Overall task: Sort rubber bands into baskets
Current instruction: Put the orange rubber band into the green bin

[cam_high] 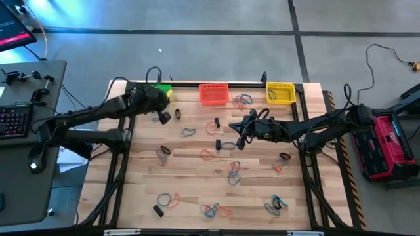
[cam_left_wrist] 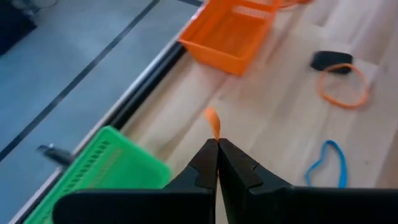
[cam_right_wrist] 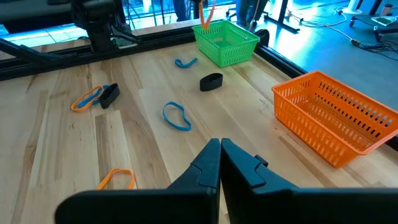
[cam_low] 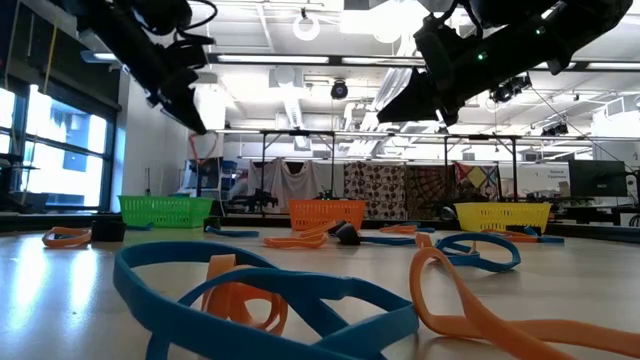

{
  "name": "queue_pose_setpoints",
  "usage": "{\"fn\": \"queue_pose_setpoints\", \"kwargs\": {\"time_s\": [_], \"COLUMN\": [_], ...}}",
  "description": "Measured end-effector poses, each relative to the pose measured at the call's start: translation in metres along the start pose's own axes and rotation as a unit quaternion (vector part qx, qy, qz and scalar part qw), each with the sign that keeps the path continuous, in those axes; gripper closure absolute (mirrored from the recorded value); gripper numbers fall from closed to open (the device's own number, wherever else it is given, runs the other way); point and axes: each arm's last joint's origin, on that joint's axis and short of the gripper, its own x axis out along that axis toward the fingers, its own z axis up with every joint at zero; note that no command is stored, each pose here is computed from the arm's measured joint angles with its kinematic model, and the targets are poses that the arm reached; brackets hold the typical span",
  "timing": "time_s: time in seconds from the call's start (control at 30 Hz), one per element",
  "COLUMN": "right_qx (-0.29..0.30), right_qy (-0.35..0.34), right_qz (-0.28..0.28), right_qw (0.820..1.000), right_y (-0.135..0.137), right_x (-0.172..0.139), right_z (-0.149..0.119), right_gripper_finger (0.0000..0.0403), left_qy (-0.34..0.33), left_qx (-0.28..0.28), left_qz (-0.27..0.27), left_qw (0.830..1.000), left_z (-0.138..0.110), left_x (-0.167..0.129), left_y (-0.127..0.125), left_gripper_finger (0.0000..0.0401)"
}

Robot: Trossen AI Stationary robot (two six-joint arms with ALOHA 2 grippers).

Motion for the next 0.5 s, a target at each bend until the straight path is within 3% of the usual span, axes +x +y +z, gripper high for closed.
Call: {"fn": "queue_pose_setpoints", "kwargs": {"time_s": [0.5], "right_qx": [-0.004], "right_qy": [0.000], "right_qz": [0.000], "right_qw": [1.000], "right_y": [0.000], "right_x": [0.000], "right_z": [0.000], "right_gripper_finger": [0.0403], "left_qy": [0.083], "left_qx": [-0.090], "left_qz": [0.089], "left_qw": [0.989], "left_z": [-0.012], "left_x": [-0.001], "left_y": [0.050], "left_gripper_finger": [0.0401]}}
